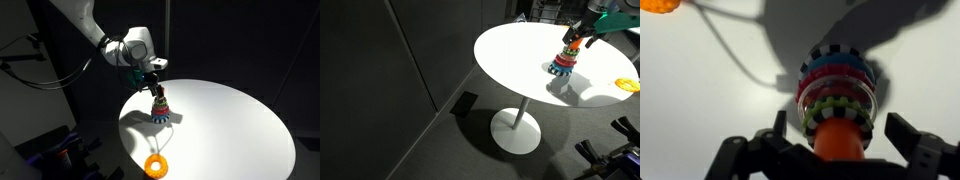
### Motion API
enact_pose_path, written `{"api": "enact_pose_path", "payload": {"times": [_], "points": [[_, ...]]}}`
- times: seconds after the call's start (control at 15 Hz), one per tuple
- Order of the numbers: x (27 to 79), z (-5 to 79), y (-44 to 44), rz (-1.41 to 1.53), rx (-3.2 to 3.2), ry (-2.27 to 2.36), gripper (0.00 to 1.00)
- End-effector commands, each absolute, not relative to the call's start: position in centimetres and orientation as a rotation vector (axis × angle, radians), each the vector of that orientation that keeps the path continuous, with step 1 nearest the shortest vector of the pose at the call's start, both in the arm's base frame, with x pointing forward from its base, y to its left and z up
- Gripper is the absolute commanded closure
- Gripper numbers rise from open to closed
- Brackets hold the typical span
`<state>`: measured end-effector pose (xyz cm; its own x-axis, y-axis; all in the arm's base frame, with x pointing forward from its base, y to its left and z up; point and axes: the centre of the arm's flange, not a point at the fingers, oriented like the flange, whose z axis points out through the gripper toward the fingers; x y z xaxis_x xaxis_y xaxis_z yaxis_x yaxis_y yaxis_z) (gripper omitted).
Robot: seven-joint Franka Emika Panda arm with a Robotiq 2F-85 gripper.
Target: Remove the green circle then put the orange circle on the orange object
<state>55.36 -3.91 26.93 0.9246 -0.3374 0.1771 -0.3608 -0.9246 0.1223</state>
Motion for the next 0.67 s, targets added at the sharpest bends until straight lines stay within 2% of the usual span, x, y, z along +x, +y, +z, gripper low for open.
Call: {"api": "enact_pose_path", "payload": {"times": [0.0,0.53,0.6], "points": [[55.17,26.50,-3.88,0.257,2.913,-0.557,0.00],[55.40,26.18,-4.14,0.278,2.909,-0.580,0.00],[55.44,26.19,-4.16,0.284,2.908,-0.582,0.19]]}}
